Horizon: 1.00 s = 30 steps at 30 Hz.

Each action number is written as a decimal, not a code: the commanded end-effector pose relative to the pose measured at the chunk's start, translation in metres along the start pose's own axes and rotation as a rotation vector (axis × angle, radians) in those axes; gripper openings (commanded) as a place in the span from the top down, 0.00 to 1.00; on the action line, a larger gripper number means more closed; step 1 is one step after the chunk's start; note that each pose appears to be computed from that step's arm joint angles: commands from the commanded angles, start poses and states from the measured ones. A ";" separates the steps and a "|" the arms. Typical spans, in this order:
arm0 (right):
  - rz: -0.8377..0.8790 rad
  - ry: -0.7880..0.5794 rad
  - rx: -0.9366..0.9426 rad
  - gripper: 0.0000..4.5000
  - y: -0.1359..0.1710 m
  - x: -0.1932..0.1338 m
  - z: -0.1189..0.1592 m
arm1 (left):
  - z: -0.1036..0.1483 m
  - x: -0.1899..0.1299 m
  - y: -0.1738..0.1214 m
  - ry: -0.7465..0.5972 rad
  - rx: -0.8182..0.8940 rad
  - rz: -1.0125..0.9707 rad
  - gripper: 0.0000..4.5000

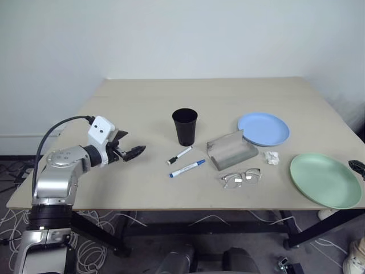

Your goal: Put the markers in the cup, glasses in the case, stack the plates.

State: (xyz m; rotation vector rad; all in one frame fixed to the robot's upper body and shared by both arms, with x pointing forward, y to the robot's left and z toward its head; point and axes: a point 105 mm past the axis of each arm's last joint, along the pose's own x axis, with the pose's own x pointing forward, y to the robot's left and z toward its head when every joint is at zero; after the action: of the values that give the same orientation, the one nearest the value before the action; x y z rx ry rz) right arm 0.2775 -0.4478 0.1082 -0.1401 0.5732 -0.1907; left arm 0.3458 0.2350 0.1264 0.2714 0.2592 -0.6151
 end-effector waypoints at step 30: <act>0.084 0.114 0.086 0.29 0.032 0.009 -0.022 | 0.014 0.006 -0.012 -0.093 0.030 -0.027 0.00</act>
State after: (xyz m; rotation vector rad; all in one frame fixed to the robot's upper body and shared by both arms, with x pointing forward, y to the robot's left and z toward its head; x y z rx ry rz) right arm 0.2709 -0.4232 0.0667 -0.0022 0.7225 -0.1539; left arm 0.3420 0.2225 0.1168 0.2471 0.2343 -0.6463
